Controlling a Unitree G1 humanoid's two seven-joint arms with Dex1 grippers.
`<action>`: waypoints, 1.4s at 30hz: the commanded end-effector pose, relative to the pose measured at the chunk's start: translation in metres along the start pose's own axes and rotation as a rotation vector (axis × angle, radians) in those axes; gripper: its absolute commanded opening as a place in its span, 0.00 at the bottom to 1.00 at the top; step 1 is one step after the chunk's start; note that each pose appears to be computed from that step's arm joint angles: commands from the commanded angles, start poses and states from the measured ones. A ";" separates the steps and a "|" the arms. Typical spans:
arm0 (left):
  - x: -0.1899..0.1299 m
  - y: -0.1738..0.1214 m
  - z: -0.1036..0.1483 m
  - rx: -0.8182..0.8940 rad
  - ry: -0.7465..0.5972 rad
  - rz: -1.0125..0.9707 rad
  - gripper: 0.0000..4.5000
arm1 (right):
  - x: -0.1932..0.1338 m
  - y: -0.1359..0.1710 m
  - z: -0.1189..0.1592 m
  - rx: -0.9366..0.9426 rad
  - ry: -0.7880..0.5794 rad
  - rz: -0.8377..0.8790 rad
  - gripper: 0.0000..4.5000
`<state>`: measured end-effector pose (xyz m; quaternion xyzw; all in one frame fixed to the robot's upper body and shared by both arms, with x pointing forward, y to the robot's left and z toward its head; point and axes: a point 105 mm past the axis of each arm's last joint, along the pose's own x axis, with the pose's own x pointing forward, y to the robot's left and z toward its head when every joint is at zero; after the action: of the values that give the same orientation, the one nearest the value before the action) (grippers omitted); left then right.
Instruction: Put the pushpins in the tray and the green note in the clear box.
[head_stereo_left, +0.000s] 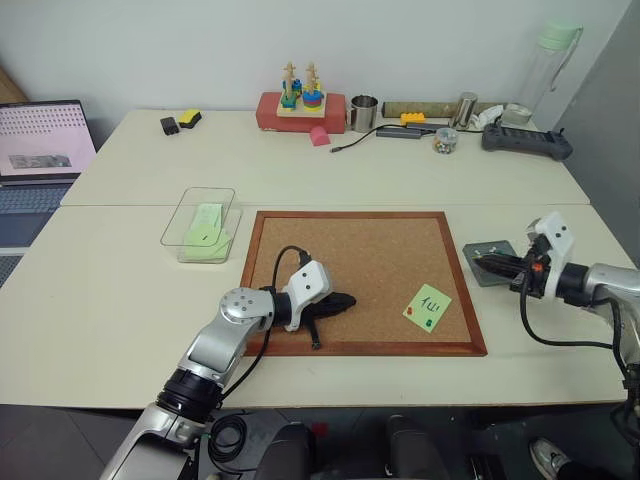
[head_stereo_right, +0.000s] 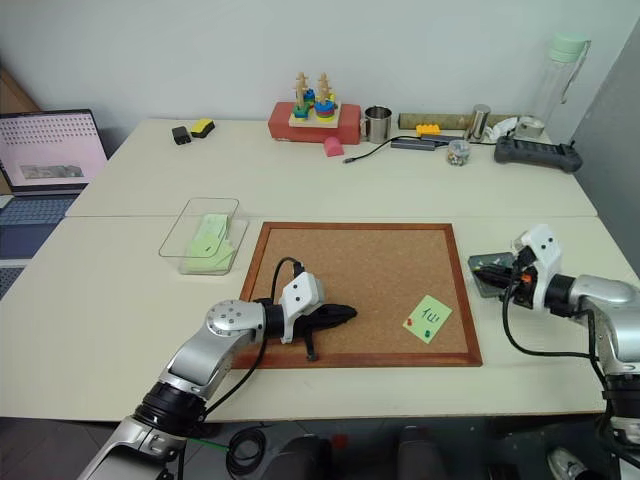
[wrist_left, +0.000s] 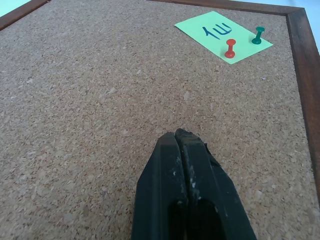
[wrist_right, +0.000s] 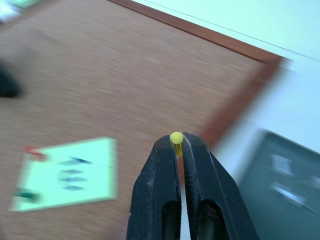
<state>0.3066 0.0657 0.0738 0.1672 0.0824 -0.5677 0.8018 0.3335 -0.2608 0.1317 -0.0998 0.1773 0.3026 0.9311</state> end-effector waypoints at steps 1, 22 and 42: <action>0.004 -0.009 -0.015 -0.019 0.055 -0.034 0.00 | -0.008 -0.027 0.002 -0.020 -0.004 -0.135 0.00; 0.003 -0.009 -0.016 -0.007 0.062 -0.038 0.00 | -0.019 0.045 0.015 -0.270 0.035 0.227 0.60; 0.003 -0.010 -0.015 0.004 0.063 -0.034 0.00 | 0.019 0.114 -0.017 -0.369 0.065 0.439 0.60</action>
<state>0.3062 0.0638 0.0730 0.1795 0.0784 -0.5706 0.7975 0.2722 -0.1659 0.0931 -0.2265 0.1847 0.5208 0.8021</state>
